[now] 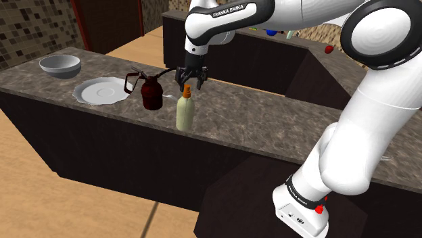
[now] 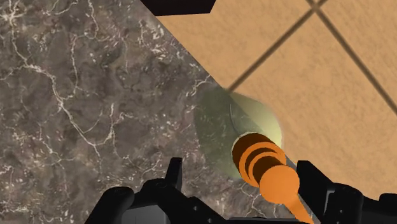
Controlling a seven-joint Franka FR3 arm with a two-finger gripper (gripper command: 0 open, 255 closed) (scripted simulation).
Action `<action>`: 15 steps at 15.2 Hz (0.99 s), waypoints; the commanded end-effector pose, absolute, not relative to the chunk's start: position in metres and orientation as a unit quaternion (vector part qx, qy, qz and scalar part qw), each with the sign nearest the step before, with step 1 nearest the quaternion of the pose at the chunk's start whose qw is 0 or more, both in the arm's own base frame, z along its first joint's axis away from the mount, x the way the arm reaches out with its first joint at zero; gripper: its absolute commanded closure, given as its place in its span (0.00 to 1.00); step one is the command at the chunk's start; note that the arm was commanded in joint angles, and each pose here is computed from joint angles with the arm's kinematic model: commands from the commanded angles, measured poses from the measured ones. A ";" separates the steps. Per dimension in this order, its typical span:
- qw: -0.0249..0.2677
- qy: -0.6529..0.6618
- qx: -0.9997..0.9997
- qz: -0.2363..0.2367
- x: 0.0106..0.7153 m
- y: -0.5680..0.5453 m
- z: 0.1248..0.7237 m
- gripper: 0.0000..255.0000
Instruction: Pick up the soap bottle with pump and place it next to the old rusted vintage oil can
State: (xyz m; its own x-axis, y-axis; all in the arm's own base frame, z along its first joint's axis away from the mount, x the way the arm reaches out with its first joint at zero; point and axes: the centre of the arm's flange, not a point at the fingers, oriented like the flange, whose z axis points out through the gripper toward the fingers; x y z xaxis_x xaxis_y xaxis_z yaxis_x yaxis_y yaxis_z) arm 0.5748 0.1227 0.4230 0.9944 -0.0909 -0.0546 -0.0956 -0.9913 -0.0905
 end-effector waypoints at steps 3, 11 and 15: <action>0.047 0.047 -0.998 0.025 0.575 0.123 0.423 0.00; 0.047 0.047 -0.998 0.025 0.577 0.118 0.473 0.00; 0.047 0.047 -0.998 0.025 0.577 0.118 0.473 0.00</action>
State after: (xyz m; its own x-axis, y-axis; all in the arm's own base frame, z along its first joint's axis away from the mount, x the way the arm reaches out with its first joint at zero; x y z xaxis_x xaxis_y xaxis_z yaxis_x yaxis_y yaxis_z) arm 0.5771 0.1179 0.4727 0.9944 -0.0909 -0.0544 -0.0956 -0.9913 -0.0905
